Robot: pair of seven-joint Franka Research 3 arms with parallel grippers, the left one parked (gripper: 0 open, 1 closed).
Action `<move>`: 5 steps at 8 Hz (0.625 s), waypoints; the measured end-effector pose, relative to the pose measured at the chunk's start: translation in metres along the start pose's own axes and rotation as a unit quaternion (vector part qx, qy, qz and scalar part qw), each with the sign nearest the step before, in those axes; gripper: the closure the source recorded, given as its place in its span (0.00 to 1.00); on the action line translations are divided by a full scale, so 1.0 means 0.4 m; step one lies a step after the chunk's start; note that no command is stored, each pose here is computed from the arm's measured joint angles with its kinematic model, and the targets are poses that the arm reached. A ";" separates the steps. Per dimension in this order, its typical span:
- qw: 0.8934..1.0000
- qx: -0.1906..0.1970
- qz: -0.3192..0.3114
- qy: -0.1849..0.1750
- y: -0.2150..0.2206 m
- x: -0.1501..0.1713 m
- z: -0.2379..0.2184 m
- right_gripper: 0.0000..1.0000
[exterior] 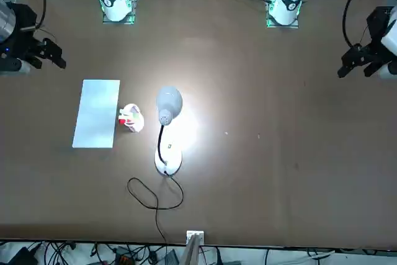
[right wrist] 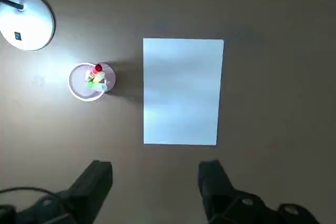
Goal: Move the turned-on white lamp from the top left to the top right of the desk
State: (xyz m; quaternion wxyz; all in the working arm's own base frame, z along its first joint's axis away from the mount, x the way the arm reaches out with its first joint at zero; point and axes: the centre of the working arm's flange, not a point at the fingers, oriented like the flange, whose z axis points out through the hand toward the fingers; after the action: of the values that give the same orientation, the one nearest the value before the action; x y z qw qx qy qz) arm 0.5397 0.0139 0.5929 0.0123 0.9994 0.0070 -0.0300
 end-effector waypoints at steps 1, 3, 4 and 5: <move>1.000 -0.001 0.000 0.002 0.000 0.004 -0.003 0.00; 1.000 -0.001 0.000 0.002 0.002 0.009 -0.010 0.00; 1.000 -0.001 -0.001 -0.004 -0.001 0.007 -0.007 0.00; 1.000 -0.002 -0.005 -0.009 -0.013 0.011 0.002 0.00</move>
State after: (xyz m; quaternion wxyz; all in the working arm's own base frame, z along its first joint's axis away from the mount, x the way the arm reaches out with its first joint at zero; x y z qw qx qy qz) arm 0.5439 0.0191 0.5918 0.0142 0.9991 0.0121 -0.0392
